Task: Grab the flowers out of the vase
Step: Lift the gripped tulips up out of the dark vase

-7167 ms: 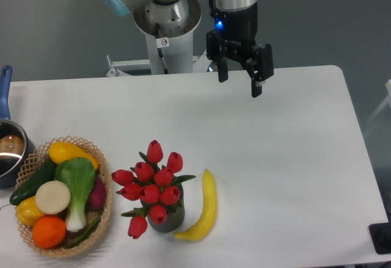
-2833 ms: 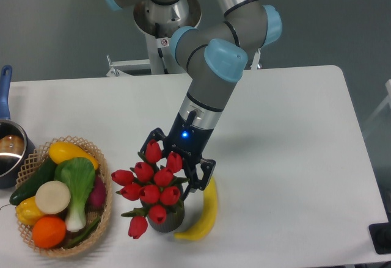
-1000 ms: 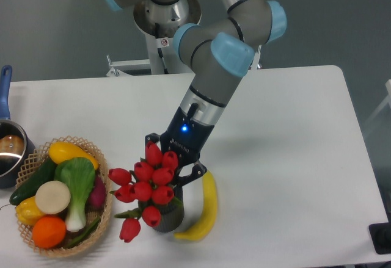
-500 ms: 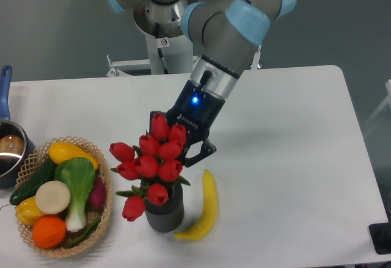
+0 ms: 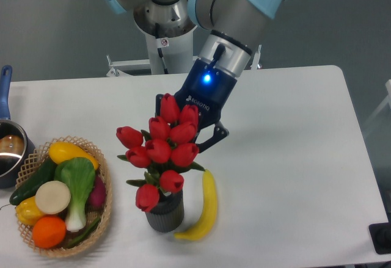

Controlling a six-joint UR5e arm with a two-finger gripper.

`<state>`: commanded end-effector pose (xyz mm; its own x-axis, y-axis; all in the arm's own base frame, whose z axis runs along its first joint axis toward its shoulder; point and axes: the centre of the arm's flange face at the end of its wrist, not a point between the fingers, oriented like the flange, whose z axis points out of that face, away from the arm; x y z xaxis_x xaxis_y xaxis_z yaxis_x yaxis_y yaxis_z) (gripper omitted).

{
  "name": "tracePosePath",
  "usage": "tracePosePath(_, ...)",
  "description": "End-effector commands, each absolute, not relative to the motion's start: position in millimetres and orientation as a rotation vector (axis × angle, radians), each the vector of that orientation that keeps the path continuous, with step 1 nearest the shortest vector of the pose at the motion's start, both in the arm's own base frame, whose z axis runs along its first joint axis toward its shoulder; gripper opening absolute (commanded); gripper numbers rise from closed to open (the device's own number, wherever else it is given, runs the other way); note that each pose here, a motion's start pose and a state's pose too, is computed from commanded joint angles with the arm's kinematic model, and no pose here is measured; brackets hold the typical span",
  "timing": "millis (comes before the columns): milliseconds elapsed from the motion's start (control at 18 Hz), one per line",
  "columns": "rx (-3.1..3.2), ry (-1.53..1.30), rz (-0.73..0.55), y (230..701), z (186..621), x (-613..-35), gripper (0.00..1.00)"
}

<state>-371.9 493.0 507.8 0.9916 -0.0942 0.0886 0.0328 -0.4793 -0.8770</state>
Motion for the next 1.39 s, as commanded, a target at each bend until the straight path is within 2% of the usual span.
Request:
tracePosePath(333,-2.008,0.000,-0.210,482,527,-369,0.35)
tracePosePath(1389,-1.982,-0.015,-0.160,465,547,-388,0.38)
